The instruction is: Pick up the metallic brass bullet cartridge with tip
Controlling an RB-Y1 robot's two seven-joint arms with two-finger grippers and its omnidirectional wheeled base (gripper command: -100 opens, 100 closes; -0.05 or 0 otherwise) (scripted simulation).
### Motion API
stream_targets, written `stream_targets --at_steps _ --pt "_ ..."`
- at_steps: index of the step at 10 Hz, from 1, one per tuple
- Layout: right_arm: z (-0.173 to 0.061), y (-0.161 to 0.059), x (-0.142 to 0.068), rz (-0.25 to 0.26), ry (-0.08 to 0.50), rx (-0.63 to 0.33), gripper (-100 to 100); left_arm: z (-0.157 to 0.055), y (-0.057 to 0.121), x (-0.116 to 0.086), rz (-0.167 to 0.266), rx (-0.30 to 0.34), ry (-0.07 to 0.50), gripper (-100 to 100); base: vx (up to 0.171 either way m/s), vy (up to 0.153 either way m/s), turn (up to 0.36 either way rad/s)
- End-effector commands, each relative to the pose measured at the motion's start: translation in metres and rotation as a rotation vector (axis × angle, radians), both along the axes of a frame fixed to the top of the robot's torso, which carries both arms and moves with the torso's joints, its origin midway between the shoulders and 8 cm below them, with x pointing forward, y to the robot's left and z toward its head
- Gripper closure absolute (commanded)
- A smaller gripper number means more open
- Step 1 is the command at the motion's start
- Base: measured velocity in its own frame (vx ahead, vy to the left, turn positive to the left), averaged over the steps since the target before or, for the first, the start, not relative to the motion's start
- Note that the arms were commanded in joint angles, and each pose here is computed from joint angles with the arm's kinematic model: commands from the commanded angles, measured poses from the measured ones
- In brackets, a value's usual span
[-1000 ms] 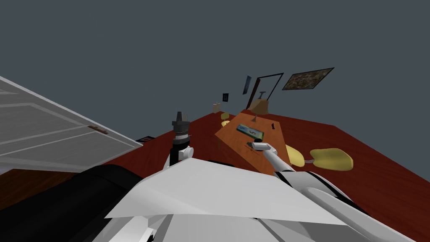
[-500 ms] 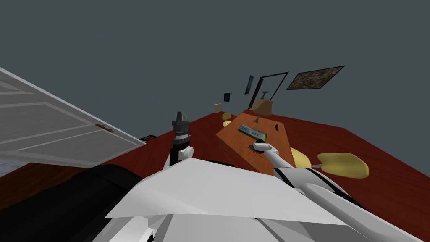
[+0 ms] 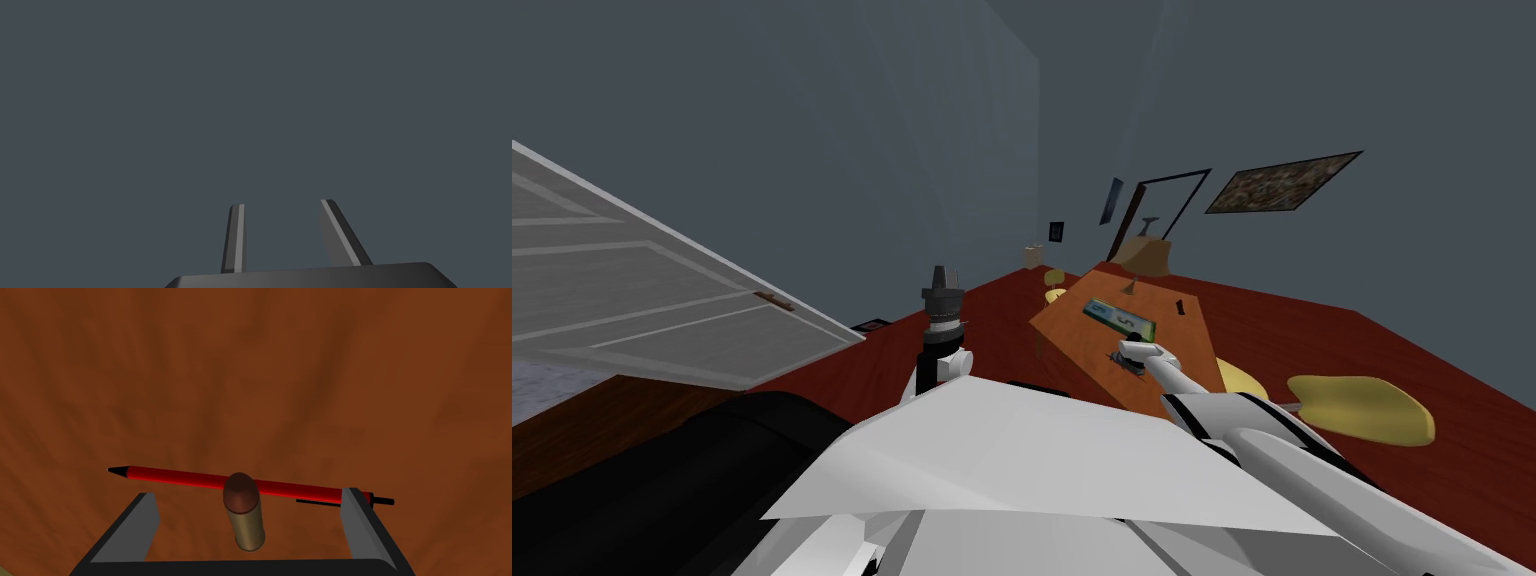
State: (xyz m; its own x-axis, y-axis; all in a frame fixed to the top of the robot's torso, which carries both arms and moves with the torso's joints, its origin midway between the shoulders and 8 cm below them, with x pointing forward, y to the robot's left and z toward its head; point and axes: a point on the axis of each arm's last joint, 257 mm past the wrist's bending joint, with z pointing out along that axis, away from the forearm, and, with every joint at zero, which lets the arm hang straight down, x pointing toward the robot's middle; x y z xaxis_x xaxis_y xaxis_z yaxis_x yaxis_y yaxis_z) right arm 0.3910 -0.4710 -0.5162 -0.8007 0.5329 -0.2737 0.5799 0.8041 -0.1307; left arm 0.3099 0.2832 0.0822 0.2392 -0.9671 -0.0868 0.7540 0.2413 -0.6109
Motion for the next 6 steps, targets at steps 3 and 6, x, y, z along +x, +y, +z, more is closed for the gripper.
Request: stream_targets --at_steps 3,6 --pt "-0.012 0.005 -0.01 -0.007 0.003 0.0 -100 0.0 0.0 0.0 0.0 0.0 0.0 0 0.012 -0.011 0.02" --pt "-0.018 0.008 -0.015 -0.01 0.007 0.0 -100 0.0 0.0 0.0 0.0 0.0 0.0 0 0.039 -0.057 0.036"
